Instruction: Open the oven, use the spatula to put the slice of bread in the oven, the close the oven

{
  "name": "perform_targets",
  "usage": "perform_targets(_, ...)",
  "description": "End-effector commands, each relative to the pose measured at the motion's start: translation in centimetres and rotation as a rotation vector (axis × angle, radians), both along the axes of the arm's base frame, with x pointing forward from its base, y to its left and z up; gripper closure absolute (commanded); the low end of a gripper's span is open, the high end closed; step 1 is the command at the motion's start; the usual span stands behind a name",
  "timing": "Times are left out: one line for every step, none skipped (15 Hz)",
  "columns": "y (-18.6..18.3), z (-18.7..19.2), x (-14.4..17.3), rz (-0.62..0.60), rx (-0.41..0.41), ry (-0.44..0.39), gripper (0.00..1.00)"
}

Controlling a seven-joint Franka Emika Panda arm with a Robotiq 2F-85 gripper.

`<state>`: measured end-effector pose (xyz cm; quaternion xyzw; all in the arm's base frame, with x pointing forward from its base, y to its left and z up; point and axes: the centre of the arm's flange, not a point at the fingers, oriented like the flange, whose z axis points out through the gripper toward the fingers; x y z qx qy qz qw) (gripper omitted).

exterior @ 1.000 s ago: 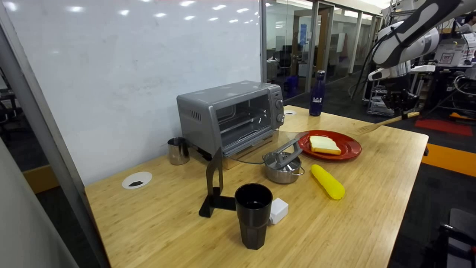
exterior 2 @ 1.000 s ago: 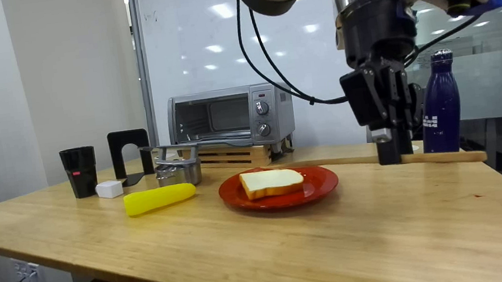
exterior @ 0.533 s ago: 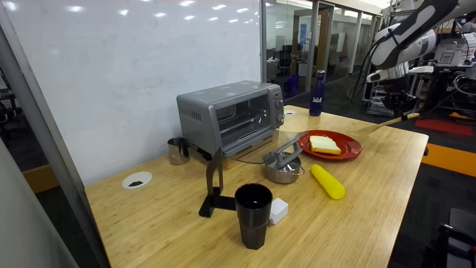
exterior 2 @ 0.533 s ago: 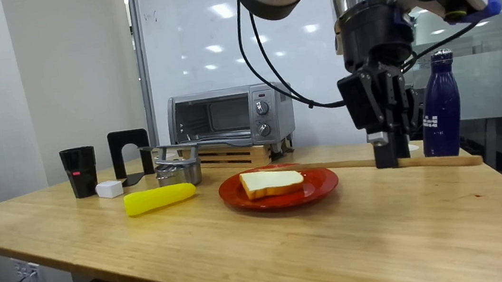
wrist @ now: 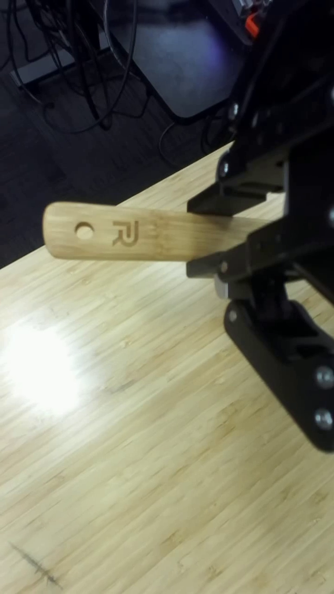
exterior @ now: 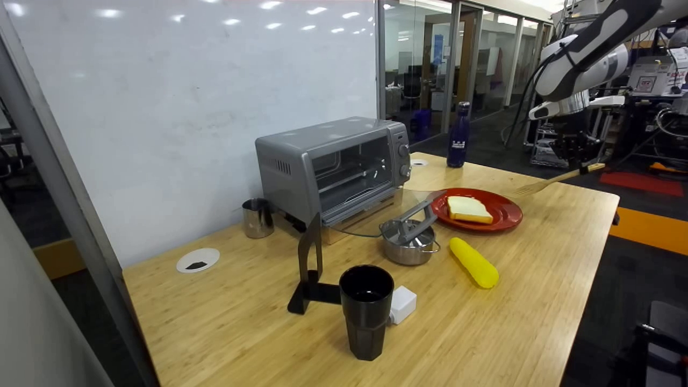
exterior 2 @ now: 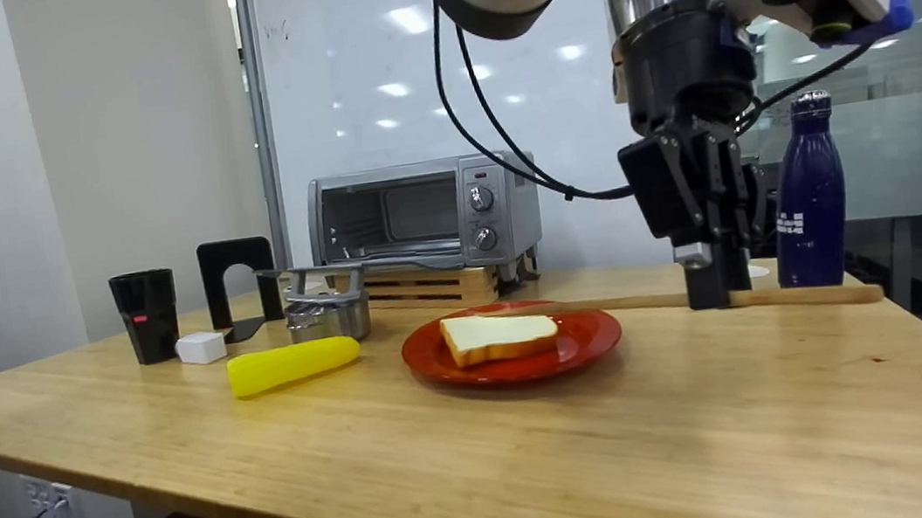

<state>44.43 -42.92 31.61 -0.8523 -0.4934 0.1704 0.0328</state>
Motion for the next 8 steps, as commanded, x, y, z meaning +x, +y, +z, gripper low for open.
perform_targets(0.5,-0.4,0.5,0.016,-0.065,0.033,0.93)
perform_targets(0.6,-0.5,0.7,0.020,-0.101,0.036,0.93)
perform_targets(0.8,-0.5,1.0,0.028,-0.110,0.044,0.93)
perform_targets(1.0,-0.5,1.3,0.032,-0.140,0.041,0.93)
perform_targets(1.3,-0.6,1.6,0.036,-0.167,0.037,0.93)
perform_targets(1.6,-0.5,2.0,0.044,-0.184,0.032,0.93)
perform_targets(1.8,-0.5,2.3,0.050,-0.201,0.027,0.93)
perform_targets(2.1,-0.5,2.6,0.054,-0.218,0.023,0.93)
